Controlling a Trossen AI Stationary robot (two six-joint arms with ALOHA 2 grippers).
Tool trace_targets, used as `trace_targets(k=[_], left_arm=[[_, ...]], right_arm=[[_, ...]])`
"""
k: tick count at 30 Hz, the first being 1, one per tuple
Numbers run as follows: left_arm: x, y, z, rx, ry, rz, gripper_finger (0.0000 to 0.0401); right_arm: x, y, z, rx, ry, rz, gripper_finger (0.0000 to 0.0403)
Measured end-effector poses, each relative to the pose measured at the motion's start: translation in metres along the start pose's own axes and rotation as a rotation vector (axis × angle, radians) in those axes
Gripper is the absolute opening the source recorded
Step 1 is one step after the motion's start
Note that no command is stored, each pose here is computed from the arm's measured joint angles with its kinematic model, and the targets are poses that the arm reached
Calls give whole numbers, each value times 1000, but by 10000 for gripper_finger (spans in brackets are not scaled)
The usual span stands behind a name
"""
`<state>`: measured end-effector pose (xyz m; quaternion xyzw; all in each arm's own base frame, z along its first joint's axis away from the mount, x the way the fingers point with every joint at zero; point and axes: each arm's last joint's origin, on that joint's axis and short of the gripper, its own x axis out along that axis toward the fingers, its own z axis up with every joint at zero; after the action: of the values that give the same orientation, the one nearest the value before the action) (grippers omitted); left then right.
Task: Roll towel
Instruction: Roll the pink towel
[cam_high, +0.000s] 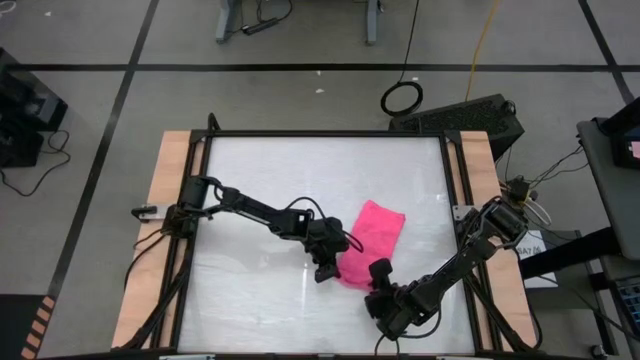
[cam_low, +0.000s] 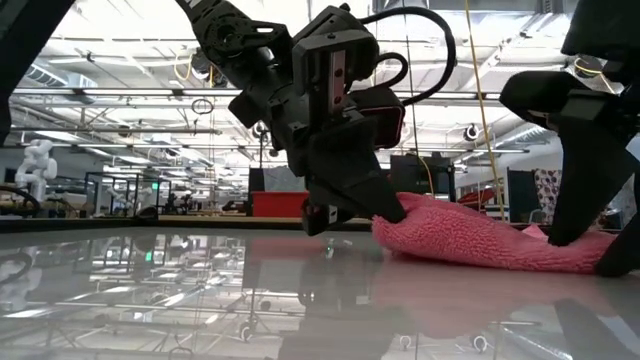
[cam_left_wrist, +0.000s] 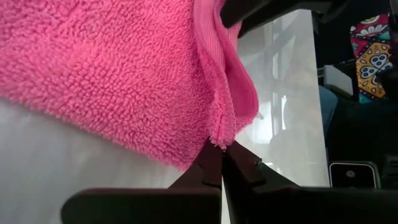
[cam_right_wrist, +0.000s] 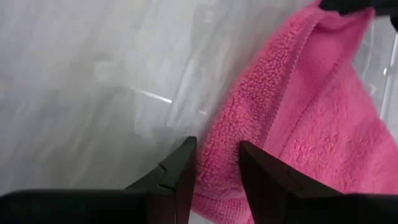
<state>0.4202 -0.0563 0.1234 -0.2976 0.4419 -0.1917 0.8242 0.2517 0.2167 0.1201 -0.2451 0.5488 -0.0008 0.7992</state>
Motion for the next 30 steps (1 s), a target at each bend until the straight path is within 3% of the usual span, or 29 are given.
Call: trace_targets(k=[5,10,13,19,25,30], left_arm=[[0,1,-2,-9,13,9,18],[1,0,-2,41,9,16,52],[2,-2,-2,101,9,15,86],[-1,-6,-2,205,7,28,172],[-11,-35,-5,469,-27,259,212],[-5,-74,-24,878,9,466,214]], right_arm=[[0,-1,-3,81,22,-16,101],[1,-1,-5,132,37,-20,41],[1,-1,-5,157,44,-24,8],[1,-1,-6,218,47,-33,4],[1,-1,-6,251,43,-32,2],[1,-1,-6,260,38,-29,1]])
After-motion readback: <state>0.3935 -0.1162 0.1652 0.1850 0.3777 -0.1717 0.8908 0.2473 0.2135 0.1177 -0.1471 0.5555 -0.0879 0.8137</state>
